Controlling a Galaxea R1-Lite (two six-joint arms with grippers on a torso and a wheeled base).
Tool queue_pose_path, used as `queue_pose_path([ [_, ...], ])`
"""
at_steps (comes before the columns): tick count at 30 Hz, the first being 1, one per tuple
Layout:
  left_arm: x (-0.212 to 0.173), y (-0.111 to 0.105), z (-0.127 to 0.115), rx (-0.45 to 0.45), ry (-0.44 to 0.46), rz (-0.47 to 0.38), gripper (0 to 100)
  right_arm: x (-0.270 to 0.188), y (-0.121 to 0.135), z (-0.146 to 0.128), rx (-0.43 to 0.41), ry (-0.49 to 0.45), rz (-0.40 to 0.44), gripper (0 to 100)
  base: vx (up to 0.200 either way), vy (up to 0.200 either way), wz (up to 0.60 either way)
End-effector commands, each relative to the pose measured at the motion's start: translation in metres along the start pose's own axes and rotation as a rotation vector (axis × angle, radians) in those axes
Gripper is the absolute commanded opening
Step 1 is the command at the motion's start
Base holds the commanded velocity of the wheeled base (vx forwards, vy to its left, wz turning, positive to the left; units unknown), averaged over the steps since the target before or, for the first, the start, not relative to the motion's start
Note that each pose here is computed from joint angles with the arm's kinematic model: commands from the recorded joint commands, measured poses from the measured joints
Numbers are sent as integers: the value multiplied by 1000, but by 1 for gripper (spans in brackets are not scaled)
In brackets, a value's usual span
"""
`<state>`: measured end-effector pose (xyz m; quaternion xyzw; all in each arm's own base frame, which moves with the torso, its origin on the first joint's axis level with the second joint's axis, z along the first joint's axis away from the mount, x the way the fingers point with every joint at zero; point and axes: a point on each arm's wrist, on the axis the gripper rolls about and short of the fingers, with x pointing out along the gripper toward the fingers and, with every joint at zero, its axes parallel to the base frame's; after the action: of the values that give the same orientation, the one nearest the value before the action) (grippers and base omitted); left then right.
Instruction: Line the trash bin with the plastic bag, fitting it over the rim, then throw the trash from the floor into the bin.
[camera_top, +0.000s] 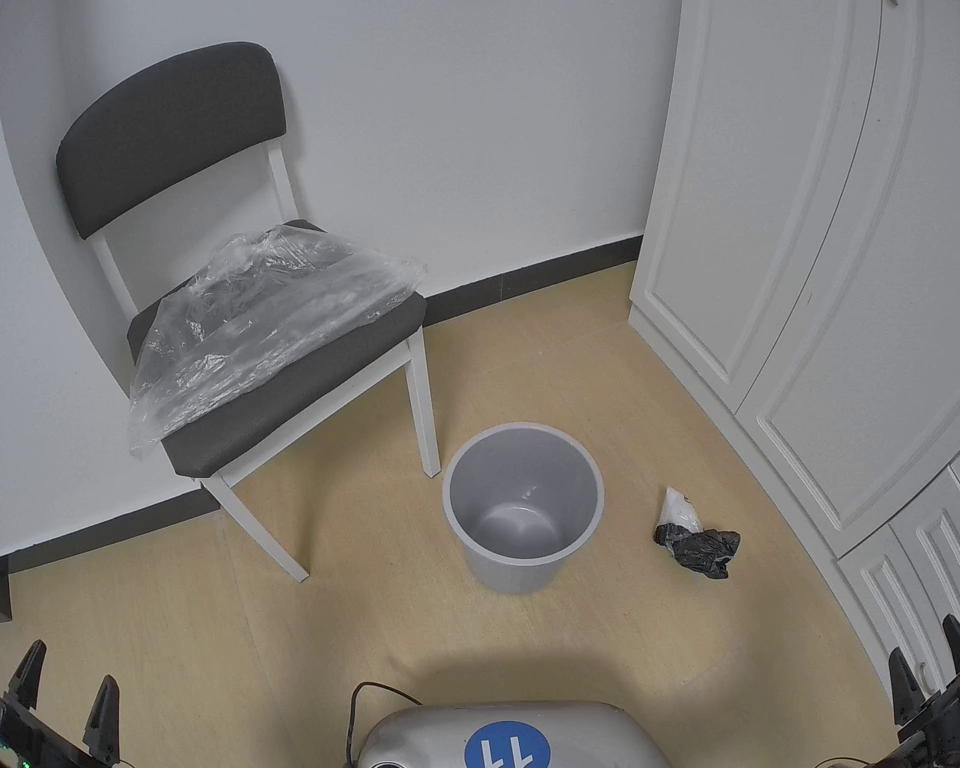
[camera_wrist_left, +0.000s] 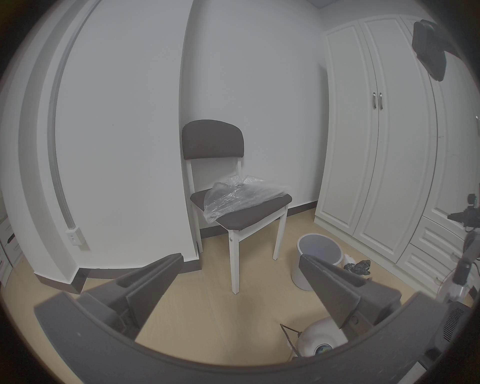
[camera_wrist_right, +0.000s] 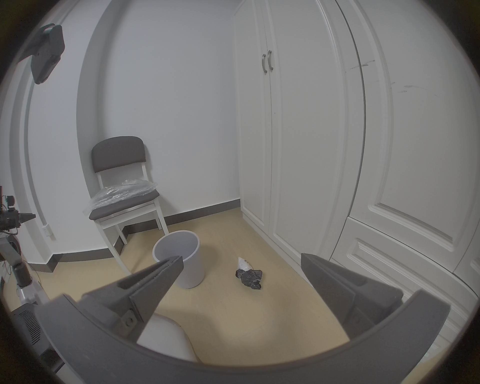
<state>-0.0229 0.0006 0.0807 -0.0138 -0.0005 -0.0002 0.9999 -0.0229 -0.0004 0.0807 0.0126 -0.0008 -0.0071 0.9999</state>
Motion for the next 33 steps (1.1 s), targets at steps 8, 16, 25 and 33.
queue_pose_path([
  [8,0,0,-5,-6,-1,3,100,0,0,-5,-1,1,0,100,0,0,0],
  [16,0,0,-5,17,3,0,100,0,0,-5,-2,1,-3,100,0,0,0],
  [25,0,0,-5,52,3,-21,100,0,0,-5,-57,1,14,100,0,0,0],
  [33,0,0,-5,29,1,-18,100,0,0,-5,-19,2,13,100,0,0,0],
])
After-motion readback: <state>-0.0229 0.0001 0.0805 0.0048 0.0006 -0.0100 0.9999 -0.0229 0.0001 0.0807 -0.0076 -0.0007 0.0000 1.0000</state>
